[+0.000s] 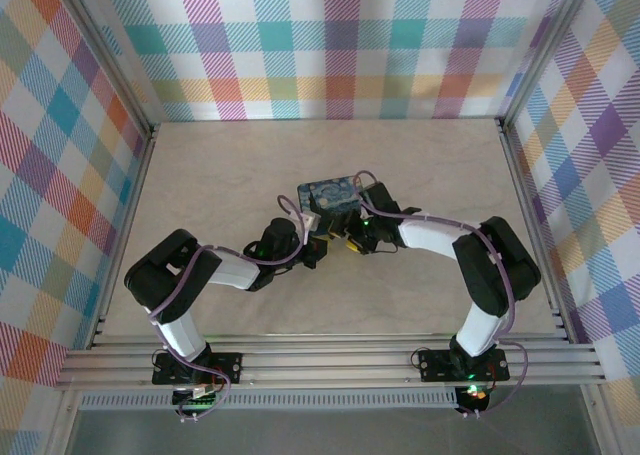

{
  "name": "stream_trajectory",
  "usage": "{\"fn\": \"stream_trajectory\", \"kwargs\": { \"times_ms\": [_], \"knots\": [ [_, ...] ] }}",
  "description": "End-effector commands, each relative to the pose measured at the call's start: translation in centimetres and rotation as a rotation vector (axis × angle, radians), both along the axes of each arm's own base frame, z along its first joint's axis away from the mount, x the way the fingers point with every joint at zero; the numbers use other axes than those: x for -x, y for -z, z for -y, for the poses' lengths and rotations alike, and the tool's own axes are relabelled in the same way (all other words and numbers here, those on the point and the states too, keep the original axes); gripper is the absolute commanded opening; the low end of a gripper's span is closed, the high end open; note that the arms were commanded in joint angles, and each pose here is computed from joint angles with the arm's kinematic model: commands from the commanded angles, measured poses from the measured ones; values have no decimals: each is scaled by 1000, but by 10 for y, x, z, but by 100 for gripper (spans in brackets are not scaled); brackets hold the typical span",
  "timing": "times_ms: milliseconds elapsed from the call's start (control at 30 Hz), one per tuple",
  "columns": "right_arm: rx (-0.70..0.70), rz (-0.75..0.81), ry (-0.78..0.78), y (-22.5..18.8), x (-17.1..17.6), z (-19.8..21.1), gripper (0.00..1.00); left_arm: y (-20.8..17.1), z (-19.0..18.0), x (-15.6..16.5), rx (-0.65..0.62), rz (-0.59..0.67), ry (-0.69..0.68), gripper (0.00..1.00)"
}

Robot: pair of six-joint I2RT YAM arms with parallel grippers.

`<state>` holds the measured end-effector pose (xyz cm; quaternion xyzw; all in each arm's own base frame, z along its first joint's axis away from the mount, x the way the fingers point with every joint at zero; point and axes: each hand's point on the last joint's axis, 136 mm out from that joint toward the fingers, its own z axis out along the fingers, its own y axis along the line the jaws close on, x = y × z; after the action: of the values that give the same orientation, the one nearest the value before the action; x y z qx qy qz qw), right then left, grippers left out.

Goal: Unlock a padlock with a key

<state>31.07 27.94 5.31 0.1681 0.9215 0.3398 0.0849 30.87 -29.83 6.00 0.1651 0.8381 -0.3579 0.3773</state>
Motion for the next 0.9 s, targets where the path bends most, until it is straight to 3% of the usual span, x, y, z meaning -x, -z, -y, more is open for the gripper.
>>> {"fn": "stream_trajectory", "kwargs": {
  "times_ms": [0, 167, 867],
  "knots": [
    [-87, 46, 40, -14, -5, -8, 56, -13, 5, -3, 154, -40, -14, 0],
    [-108, 62, 61, -12, -6, -8, 52, -10, 2, -6, 206, -82, -10, 0],
    [-139, 70, 67, -7, -16, -19, 53, -5, 4, -3, 228, -124, 12, 0]
  ]
}}
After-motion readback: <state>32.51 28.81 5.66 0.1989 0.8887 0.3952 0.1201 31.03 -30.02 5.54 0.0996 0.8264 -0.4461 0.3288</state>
